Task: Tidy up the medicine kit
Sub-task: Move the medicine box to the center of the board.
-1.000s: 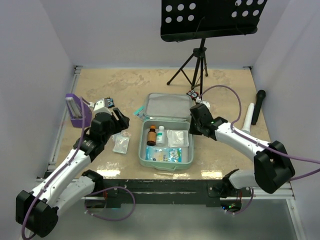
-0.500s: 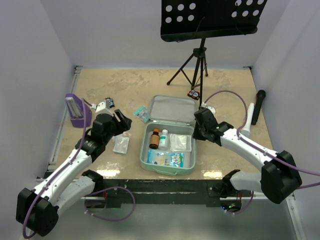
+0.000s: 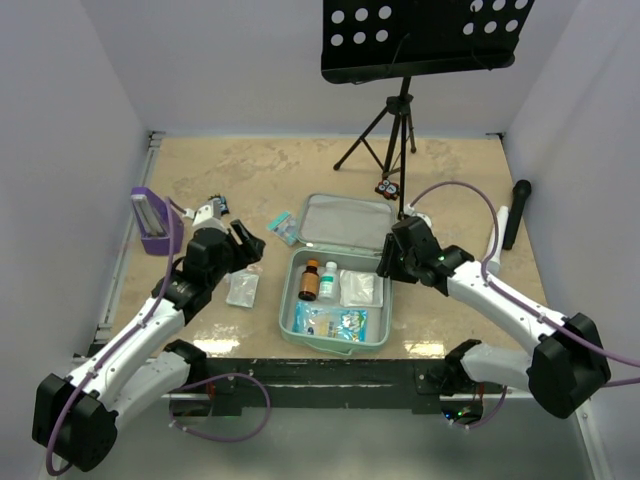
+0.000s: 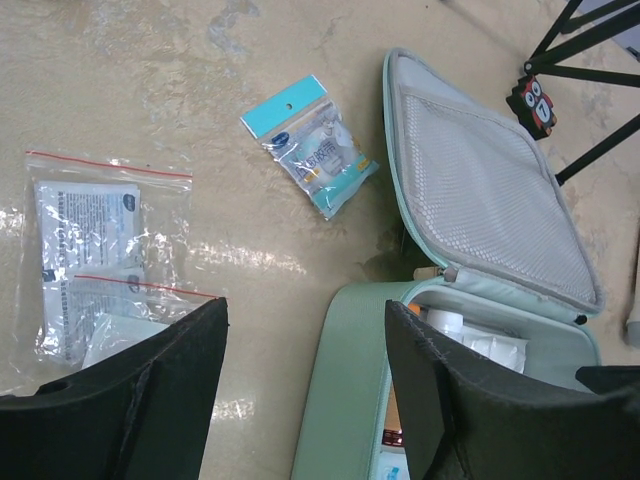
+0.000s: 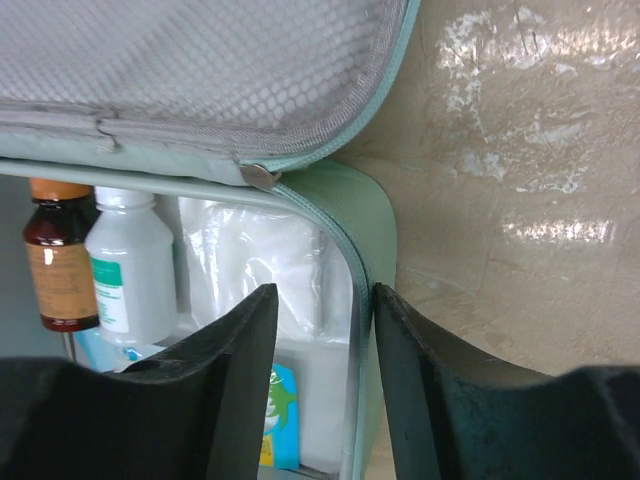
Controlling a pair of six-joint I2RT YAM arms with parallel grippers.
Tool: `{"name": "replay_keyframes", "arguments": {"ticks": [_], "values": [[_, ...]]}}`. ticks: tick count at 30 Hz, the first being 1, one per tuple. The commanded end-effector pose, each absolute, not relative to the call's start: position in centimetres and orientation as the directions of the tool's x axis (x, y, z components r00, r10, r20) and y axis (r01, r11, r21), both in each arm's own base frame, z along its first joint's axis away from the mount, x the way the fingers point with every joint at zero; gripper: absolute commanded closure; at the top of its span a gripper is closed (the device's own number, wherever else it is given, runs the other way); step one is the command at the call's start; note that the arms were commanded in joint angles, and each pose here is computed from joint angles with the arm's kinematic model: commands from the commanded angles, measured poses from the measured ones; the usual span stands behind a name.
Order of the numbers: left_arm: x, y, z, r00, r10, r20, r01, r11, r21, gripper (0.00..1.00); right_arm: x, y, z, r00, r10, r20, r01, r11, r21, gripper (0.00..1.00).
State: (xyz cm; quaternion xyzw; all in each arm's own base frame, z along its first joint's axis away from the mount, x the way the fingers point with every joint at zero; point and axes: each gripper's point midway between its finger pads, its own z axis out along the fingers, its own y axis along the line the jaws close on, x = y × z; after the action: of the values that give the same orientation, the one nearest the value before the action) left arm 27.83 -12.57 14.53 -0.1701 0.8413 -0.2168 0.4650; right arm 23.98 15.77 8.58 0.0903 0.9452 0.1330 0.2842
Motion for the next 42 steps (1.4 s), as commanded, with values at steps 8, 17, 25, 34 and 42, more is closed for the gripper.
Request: {"name": "replay_keyframes", "arguments": {"ticks": [8,17,25,34,42], "values": [[26.6,-15.2,15.2,-0.552,-0.484,-0.679,0.045,0.796,-0.604,0.35,29.8,18.4,18.6,-0.674,0.296,-0.677,-0.001,0.916,0.402,0.41],[23.4,-20.3,11.8,-0.683,-0.288,-0.671,0.177,0.826,-0.535,0.25,32.6,19.7,21.0,-0.609,0.249,-0.753,-0.092,0.921,0.379,0.41],[24.4,-20.5,10.7,-0.687,-0.201,-0.699,0.188,0.88,-0.437,0.25,32.5,20.0,21.5,-0.588,0.22,-0.778,-0.147,0.917,0.37,0.41],[24.4,-21.7,11.9,-0.635,-0.117,-0.764,0.342,0.844,-0.414,0.37,32.0,19.5,22.6,-0.552,0.191,-0.812,-0.188,0.92,0.344,0.42],[24.2,-23.0,9.2,-0.706,0.011,-0.708,0.371,0.857,-0.357,0.51,32.0,19.9,22.9,-0.546,0.179,-0.819,-0.22,0.912,0.346,0.43]]}}
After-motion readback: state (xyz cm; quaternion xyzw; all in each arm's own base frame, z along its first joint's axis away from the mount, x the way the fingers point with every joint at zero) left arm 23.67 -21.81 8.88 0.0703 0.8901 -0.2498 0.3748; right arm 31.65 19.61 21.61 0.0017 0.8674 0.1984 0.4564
